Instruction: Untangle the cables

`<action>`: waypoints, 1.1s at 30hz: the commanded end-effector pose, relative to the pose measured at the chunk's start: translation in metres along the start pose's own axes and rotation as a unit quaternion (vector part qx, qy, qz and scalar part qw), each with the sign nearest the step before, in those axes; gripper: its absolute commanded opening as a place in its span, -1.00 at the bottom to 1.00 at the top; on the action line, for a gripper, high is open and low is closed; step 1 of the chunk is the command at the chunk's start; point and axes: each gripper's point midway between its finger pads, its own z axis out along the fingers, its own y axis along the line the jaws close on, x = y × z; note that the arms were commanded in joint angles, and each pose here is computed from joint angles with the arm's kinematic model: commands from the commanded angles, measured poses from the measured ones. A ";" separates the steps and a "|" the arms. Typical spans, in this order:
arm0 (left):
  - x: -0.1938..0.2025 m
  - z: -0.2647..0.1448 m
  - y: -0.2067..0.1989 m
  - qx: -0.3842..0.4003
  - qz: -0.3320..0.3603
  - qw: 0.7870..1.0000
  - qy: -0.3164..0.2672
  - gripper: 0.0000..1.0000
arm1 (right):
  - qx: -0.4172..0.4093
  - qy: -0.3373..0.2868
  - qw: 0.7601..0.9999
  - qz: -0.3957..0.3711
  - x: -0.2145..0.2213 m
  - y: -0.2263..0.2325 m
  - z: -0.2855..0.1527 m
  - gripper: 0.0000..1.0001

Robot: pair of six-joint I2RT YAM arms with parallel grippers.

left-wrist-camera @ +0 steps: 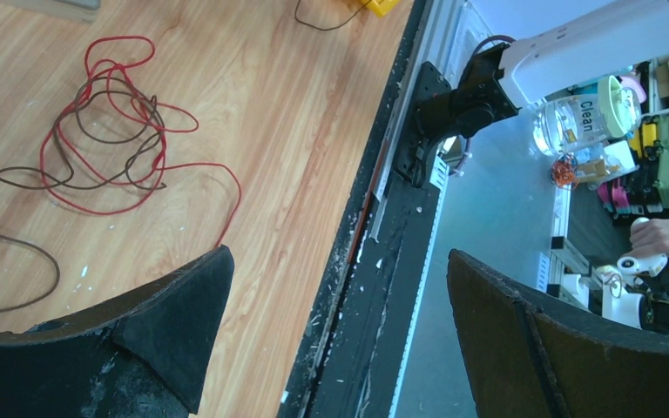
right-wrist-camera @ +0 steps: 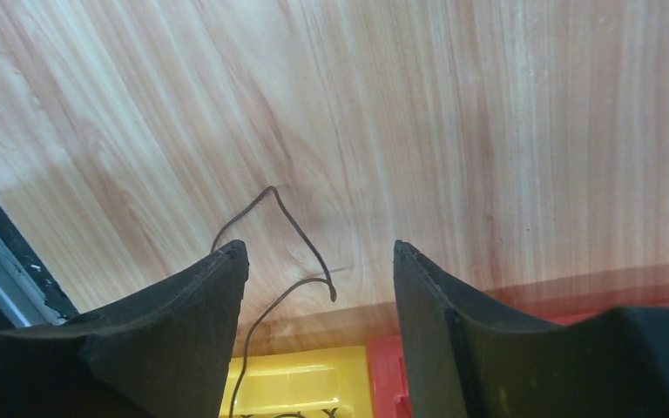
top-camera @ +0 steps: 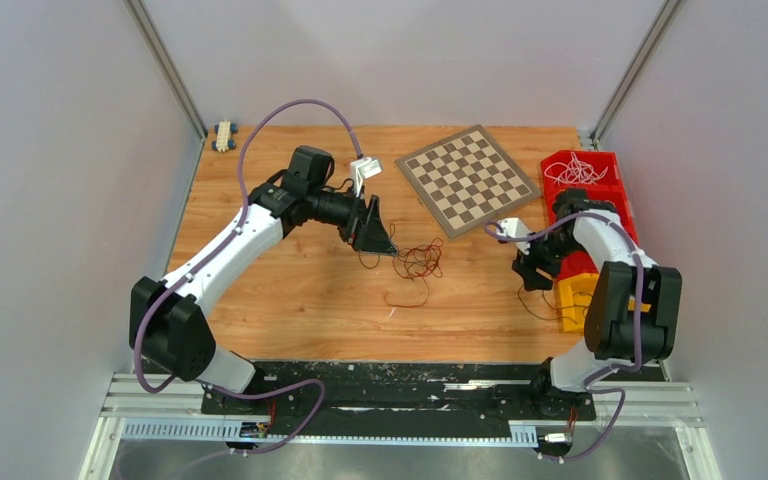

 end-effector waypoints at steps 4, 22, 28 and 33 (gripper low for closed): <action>-0.011 -0.006 0.004 -0.010 0.022 0.999 -0.021 1.00 | -0.001 0.039 0.999 -0.032 0.016 -0.016 0.019 -0.06; -0.011 -0.011 0.017 -0.011 0.006 1.000 -0.024 1.00 | 0.087 0.180 0.979 0.041 0.136 0.002 -0.100 -1.00; -0.011 -0.011 0.021 -0.016 0.006 1.000 -0.022 1.00 | 0.148 0.210 0.963 0.081 0.175 -0.027 -0.105 -1.00; -0.006 -0.012 0.024 -0.020 -0.002 1.000 -0.014 1.00 | 0.211 0.215 0.947 0.113 0.187 -0.059 -0.120 -1.00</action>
